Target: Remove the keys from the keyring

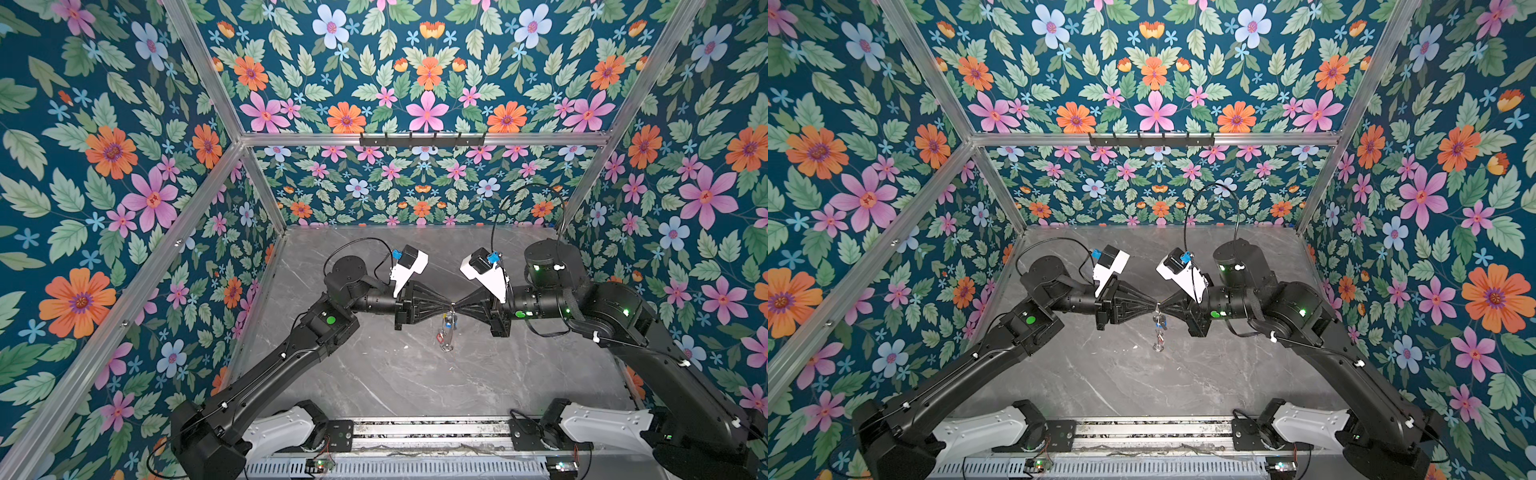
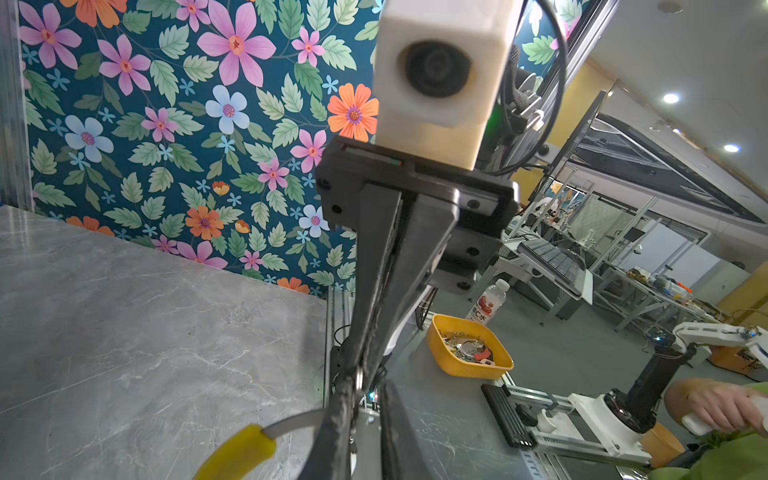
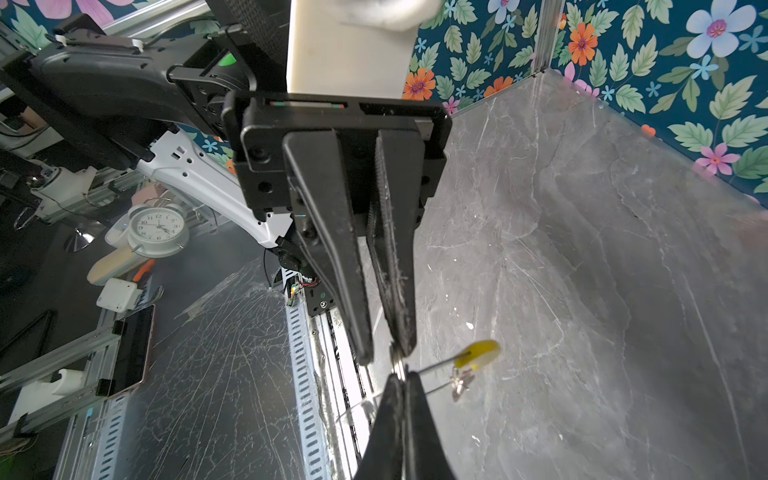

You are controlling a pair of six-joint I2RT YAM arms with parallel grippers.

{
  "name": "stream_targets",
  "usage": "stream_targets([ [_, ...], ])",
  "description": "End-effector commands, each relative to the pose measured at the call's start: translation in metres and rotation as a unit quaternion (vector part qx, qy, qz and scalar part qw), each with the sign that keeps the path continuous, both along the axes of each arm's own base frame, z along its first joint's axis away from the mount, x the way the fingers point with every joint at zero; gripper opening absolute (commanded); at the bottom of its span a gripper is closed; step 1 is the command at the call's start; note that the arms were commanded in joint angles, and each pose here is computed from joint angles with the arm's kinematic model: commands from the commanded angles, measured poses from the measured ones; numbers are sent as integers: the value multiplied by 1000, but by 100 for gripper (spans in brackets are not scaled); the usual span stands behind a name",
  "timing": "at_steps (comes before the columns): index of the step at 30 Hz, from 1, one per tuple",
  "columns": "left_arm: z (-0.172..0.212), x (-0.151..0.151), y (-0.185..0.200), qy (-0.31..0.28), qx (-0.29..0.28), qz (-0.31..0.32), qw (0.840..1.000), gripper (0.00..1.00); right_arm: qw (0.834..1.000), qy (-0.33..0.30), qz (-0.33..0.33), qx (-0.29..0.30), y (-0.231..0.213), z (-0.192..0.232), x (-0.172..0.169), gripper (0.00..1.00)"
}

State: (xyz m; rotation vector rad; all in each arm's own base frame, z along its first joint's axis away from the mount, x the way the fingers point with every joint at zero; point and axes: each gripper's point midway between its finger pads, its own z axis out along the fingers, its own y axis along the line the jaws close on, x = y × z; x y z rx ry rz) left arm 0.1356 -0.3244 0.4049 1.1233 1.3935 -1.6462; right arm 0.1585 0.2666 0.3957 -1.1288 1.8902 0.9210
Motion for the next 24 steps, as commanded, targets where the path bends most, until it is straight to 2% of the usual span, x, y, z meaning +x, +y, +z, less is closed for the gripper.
stream_targets([
  [1,1,-4,0,-12,0,-14,1000,15,999,-29,-15,13,2,11,10,0],
  [7,-1,-2,-1,-12,4,-8,1000,15,999,-31,-18,20,3,13,12,0],
  [16,1,-2,-4,-31,-6,1,999,1,999,-23,-14,39,10,14,12,0],
  [19,4,-1,-4,-42,-17,11,999,0,998,-28,-20,52,10,18,14,0],
  [20,7,1,-3,-48,-23,20,998,0,997,-34,-29,60,8,20,16,4],
  [23,14,4,3,-71,-48,51,995,0,991,-66,-49,104,1,34,16,31],
  [24,18,6,6,-81,-61,67,993,0,988,-78,-54,124,-1,40,15,37],
])
